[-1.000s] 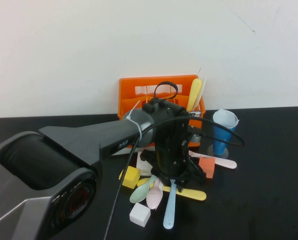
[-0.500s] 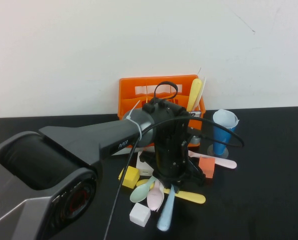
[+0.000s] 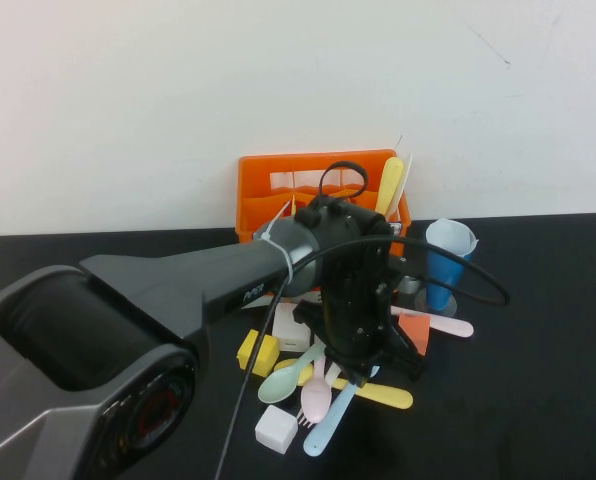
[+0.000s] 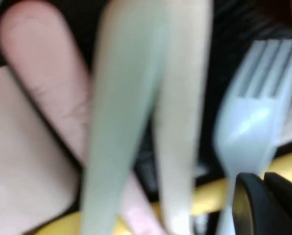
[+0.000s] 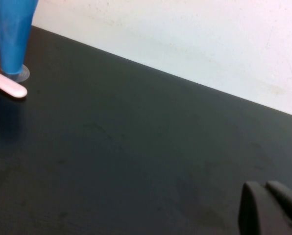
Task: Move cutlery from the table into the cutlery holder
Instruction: Pick up the fork
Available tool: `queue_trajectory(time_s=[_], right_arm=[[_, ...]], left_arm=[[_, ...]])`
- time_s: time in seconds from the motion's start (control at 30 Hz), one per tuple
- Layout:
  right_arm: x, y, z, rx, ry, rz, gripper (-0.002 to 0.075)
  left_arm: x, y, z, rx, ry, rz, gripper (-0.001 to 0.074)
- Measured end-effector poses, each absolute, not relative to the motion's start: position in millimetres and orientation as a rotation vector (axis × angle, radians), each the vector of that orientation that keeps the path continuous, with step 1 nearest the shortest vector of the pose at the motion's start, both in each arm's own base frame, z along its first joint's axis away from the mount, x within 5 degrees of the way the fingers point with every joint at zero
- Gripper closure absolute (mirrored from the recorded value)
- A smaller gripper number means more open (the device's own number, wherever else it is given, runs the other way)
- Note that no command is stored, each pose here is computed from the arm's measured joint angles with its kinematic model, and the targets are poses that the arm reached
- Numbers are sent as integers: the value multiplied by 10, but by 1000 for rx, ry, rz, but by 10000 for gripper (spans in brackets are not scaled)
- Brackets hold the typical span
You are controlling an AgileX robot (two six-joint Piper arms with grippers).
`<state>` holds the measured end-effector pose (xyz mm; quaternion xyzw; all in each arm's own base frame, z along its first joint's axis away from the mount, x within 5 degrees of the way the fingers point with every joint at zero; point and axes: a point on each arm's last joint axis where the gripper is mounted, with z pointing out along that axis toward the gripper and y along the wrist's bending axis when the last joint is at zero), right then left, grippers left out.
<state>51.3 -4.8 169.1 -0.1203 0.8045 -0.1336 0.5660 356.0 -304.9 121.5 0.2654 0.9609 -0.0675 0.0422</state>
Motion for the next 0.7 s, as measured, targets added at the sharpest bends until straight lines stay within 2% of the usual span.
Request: queue_trajectory(time_s=[0.17, 0.27, 0.47, 0.5, 0.6, 0.7], right_arm=[[513, -48, 1691, -283, 1892, -314, 729], [513, -48, 1691, -283, 1892, -314, 729], [513, -48, 1691, -283, 1892, -314, 729], [513, -48, 1691, -283, 1892, -314, 729], [513, -48, 1691, -283, 1892, -314, 729], [513, -48, 1691, -283, 1892, -314, 729]], left_arm=[[3480, -3076, 1312, 886, 2943, -195, 731], [3436, -3075, 1303, 969, 2950, -174, 672], [3387, -3032, 1234, 1041, 2954, -95, 305], [3392, -3026, 1231, 1039, 2952, -84, 273], [3405, -3024, 1225, 1023, 2941, -75, 252], [3420, -3034, 1226, 1016, 2924, -82, 281]])
